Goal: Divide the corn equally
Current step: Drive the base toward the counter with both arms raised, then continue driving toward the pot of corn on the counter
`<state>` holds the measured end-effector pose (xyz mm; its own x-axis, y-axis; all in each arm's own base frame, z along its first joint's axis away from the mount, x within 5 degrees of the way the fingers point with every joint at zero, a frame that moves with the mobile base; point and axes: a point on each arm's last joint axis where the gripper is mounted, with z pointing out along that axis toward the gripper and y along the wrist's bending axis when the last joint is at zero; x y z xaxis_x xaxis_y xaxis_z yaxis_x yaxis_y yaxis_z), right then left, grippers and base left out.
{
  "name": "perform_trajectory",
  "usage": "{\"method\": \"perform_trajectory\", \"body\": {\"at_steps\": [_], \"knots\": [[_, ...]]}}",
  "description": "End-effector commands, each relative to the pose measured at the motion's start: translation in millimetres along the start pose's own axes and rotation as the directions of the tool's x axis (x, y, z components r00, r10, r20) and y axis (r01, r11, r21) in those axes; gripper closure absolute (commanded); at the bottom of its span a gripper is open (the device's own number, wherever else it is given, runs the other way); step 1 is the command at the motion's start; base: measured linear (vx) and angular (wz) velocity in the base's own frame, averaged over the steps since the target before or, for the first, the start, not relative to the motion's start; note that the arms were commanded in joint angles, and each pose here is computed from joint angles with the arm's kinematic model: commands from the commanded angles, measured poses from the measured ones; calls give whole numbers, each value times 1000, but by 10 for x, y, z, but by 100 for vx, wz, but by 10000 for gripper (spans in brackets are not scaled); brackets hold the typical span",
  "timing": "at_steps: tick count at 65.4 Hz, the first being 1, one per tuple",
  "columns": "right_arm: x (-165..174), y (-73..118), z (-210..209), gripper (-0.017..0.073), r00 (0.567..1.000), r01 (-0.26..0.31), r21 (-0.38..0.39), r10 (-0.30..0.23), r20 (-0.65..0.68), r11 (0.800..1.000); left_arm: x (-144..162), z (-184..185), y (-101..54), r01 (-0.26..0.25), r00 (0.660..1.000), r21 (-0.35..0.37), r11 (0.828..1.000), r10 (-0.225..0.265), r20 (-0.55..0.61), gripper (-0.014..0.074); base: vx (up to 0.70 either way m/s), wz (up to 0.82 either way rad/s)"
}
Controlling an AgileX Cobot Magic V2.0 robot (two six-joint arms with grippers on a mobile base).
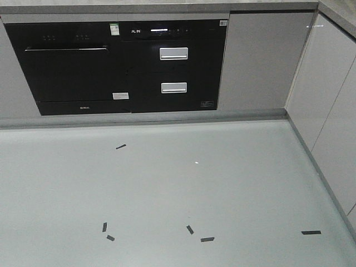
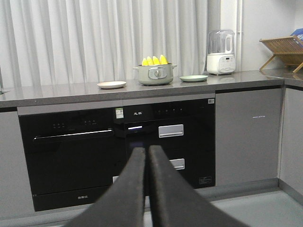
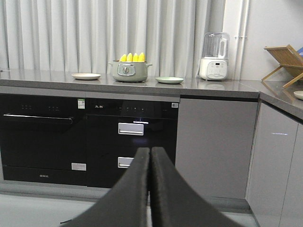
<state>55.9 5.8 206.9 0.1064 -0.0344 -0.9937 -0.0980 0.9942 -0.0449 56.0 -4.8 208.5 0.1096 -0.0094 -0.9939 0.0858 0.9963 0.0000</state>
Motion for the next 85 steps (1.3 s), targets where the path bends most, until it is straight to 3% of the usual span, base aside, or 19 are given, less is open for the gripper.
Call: {"method": "perform_trajectory", "body": {"at_steps": [1,85], "knots": [[-47,-2,-2,570,997,10,6,-10,72,1000,-29,-14,0,0,997,0,1000,0,77,600,9,3],[-47,-2,-2,570,997,10,6,-10,72,1000,-29,-14,0,0,997,0,1000,0,77,600,15,6]]}}
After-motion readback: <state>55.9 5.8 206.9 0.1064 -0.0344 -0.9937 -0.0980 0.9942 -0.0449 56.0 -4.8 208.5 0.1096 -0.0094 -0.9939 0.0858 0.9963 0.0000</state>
